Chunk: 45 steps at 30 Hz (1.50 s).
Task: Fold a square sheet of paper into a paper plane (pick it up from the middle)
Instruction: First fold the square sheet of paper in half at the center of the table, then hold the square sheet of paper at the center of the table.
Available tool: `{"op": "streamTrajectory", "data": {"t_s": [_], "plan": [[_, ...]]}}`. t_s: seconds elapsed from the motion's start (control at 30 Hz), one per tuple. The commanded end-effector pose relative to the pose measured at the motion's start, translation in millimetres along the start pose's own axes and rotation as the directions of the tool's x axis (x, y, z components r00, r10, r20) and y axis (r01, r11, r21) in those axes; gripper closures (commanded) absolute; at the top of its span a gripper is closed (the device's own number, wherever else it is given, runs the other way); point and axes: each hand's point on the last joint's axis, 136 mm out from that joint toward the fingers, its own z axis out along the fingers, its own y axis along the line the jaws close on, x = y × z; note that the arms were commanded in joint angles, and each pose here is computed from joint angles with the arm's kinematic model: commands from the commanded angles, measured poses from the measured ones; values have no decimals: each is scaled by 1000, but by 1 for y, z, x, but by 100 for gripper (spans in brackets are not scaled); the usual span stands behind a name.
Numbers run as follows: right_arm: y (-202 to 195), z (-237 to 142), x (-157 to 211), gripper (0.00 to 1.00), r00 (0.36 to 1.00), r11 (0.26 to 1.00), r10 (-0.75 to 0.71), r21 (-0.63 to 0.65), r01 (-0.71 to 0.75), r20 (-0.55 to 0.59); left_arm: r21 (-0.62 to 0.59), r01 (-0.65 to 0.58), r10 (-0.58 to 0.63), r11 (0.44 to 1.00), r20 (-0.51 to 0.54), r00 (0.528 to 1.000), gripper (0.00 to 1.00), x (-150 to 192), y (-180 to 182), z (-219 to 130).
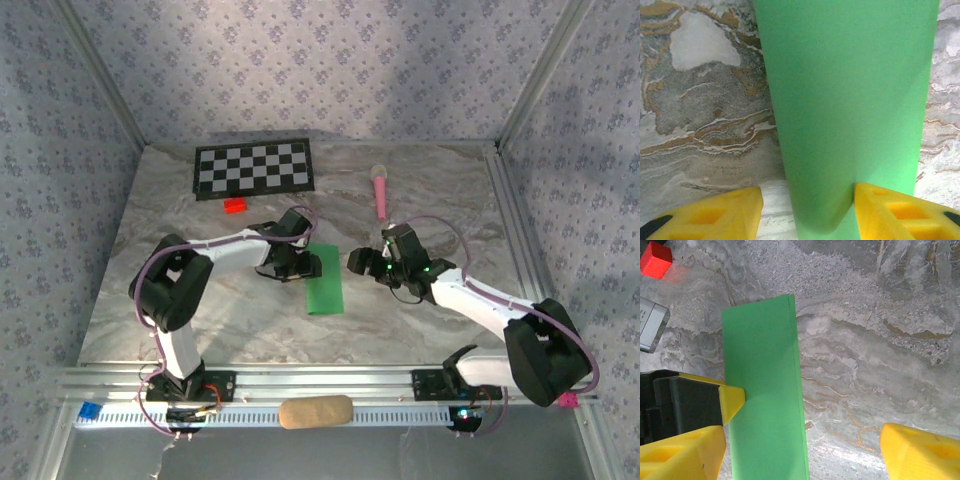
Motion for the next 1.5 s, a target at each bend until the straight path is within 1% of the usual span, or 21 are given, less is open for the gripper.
{"op": "streamTrajectory", "data": {"t_s": [0.0,0.37,0.8,0.93,1.0,1.27,1.47], "plan": [[4,0,-5,17,1000,1000,-3,9,3,9,-52,-26,25,998,-24,999,46,5,9,14],[3,0,-5,17,1000,1000,-6,12,6,11,-70,-14,11,997,-34,999,46,8,14,17],[4,-2,-5,16,1000,1000,-5,11,5,12,-103,5,-7,995,-23,1000,46,8,20,15],[2,-2,-5,16,1000,1000,-6,20,6,12,-104,3,-5,995,-13,1000,47,7,20,13],[1,-2,-5,16,1000,1000,-4,21,3,14,-107,0,-1,994,-11,1000,49,7,20,12],[1,-1,-4,15,1000,1000,-3,21,2,15,-106,11,-12,994,-4,1000,49,6,23,11],[1,-1,-4,15,1000,1000,-5,23,4,13,-117,2,-5,993,-23,1000,47,9,25,15]]}}
